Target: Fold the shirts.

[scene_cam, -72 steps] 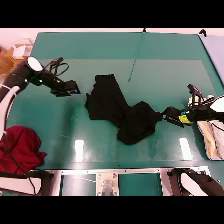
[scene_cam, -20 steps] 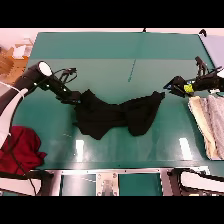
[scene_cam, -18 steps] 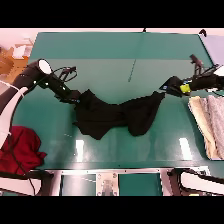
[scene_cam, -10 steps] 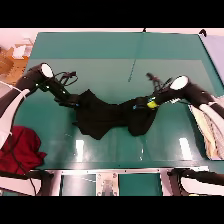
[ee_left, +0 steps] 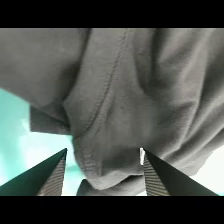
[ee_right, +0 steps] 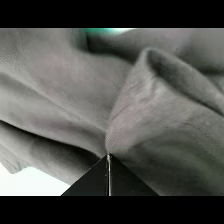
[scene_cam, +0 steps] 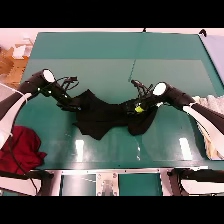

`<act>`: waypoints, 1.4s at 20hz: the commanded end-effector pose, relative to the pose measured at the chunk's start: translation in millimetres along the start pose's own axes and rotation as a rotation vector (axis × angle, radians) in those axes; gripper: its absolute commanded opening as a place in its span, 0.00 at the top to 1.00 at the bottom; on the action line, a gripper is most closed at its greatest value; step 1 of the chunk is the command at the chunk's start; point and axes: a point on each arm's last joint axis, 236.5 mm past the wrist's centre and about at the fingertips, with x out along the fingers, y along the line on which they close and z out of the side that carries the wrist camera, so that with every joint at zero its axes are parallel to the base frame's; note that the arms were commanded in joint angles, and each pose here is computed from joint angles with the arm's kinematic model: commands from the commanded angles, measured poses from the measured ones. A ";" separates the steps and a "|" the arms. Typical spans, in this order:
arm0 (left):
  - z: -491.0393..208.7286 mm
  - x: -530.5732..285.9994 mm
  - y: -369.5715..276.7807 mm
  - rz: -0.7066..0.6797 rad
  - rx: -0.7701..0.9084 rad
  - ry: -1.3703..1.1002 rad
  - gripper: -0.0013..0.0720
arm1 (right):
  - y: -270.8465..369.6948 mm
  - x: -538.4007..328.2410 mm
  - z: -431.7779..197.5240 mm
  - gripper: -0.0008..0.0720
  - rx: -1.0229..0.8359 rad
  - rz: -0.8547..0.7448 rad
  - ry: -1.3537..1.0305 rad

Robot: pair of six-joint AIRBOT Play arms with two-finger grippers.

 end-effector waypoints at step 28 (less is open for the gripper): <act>76.7 -433.1 -203.1 0.010 0.406 -1.147 0.95 | 33.7 -509.4 80.6 0.97 -0.075 -0.044 -1.174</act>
